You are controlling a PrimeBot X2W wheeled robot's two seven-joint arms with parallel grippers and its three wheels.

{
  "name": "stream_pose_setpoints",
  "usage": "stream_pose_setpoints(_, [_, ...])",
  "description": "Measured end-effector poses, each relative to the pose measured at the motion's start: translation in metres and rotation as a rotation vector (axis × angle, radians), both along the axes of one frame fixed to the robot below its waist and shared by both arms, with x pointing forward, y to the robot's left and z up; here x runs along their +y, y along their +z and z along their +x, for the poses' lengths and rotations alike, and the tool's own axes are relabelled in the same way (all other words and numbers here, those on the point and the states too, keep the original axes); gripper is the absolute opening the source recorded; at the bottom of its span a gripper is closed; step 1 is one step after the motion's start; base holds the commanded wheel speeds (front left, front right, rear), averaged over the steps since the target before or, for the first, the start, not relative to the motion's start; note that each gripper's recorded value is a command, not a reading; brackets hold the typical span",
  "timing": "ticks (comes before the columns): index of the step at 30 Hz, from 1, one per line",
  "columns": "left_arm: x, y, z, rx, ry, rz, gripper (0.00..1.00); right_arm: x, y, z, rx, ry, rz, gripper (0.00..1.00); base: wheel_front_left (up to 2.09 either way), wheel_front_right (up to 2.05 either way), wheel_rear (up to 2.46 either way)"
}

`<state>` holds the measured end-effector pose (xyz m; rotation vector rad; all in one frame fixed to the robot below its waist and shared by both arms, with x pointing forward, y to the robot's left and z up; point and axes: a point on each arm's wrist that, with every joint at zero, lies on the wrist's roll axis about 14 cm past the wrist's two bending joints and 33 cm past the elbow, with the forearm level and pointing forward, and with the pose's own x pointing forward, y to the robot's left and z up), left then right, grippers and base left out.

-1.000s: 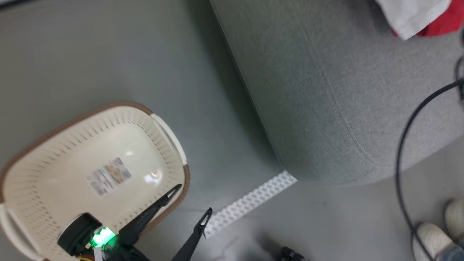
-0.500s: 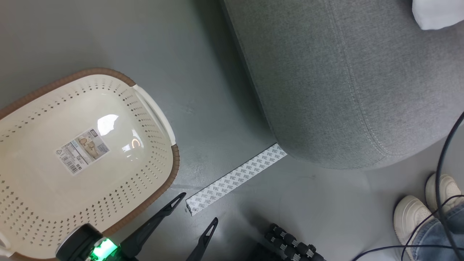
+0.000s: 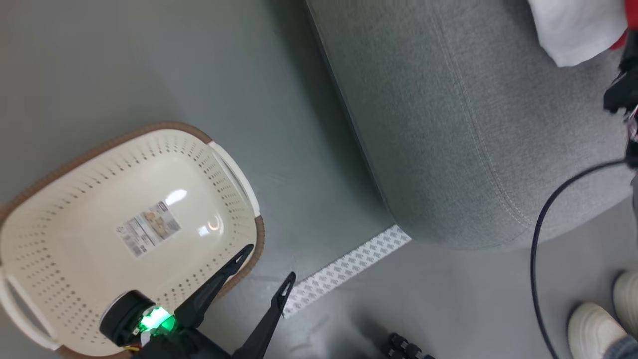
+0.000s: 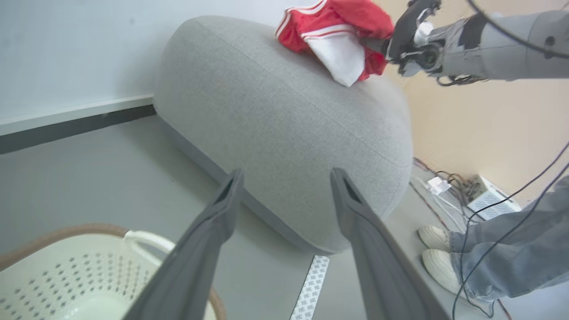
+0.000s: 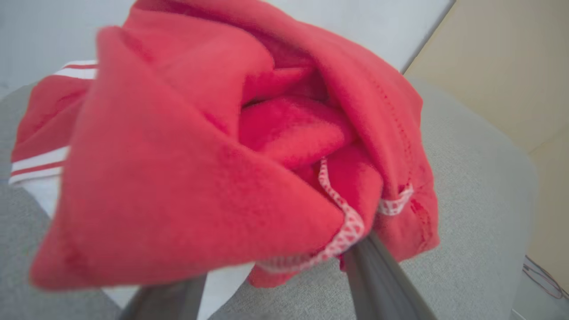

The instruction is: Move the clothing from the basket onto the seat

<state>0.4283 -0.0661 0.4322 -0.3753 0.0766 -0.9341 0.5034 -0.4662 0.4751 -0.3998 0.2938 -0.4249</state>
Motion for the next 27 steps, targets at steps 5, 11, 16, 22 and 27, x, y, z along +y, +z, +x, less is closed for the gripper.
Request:
stream_pose_setpoints(5, [0.001,0.005,-0.002,0.022,0.058,0.005,1.0,0.021,-0.01,-0.025,0.043,0.064,0.009,1.0,0.0,0.0,0.0])
stream_pose_setpoints(11, [0.011,0.012,-0.015,0.067,0.166,0.029,1.0,0.038,-0.001,-0.06,-0.012,0.092,0.067,1.0,0.0,0.0,0.0])
stream_pose_setpoints(16, [0.028,0.026,-0.022,0.067,0.272,0.043,1.0,0.059,0.004,-0.09,-0.083,0.113,0.14,1.0,0.0,0.0,0.0])
stream_pose_setpoints(22, [0.059,0.047,-0.03,0.024,0.412,0.083,1.0,0.091,0.009,-0.123,-0.183,0.138,0.235,1.0,0.0,0.0,0.0])
stream_pose_setpoints(27, [0.099,0.067,-0.035,-0.02,0.56,0.103,1.0,0.133,0.028,-0.129,-0.283,0.21,0.285,1.0,0.0,0.0,0.0])
